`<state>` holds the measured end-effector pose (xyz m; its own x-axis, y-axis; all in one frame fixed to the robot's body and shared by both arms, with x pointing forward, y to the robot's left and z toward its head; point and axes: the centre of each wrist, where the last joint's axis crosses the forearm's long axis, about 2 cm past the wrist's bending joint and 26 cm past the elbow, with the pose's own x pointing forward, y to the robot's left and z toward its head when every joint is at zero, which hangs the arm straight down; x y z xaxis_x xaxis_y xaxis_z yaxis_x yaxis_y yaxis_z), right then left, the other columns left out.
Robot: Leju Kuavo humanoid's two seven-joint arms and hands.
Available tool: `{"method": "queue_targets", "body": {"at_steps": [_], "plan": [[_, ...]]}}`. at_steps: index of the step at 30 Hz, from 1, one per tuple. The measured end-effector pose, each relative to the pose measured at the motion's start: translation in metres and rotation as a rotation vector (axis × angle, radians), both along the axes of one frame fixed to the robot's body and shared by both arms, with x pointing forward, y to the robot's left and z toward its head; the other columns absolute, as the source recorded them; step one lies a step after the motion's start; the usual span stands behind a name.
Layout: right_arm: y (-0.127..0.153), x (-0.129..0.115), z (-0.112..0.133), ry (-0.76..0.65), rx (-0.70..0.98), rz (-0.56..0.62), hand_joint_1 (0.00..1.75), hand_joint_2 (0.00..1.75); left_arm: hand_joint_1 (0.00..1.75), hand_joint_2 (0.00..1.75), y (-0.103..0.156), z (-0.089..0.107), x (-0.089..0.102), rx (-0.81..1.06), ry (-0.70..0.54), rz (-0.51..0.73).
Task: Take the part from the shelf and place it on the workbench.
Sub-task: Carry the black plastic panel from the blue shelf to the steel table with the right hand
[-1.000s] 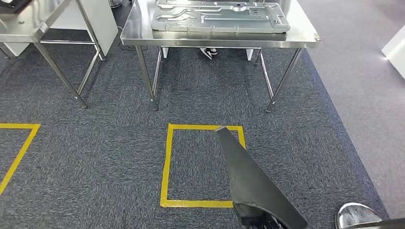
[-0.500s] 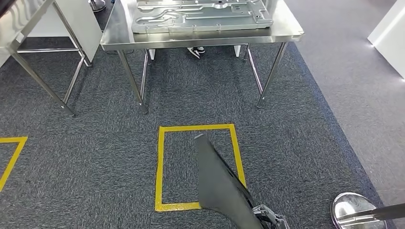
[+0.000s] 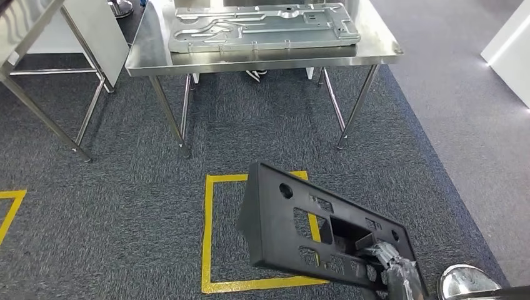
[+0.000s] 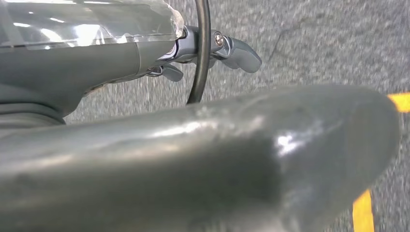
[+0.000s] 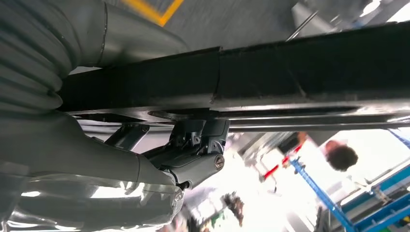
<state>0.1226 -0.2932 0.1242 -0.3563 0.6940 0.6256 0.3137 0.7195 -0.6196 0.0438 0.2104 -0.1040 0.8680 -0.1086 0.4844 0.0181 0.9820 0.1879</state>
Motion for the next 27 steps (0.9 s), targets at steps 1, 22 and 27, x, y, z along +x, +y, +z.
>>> {"method": "queue_targets", "body": {"at_steps": [1, 22, 27], "plan": [[-0.006, 0.004, 0.002, -0.007, -0.026, -0.022, 1.75, 1.75, 0.0, 0.0, 0.001, 0.0, 0.0, -0.001, 0.0, -0.004], [-0.033, 0.064, 0.024, 0.021, -0.222, -0.305, 1.75, 1.75, 0.0, 0.0, 0.008, -0.001, 0.004, -0.005, -0.006, -0.076], [-0.033, 0.067, 0.023, 0.023, -0.222, -0.305, 1.75, 1.75, 0.0, 0.0, 0.012, -0.002, 0.001, 0.004, 0.001, -0.076]]}}
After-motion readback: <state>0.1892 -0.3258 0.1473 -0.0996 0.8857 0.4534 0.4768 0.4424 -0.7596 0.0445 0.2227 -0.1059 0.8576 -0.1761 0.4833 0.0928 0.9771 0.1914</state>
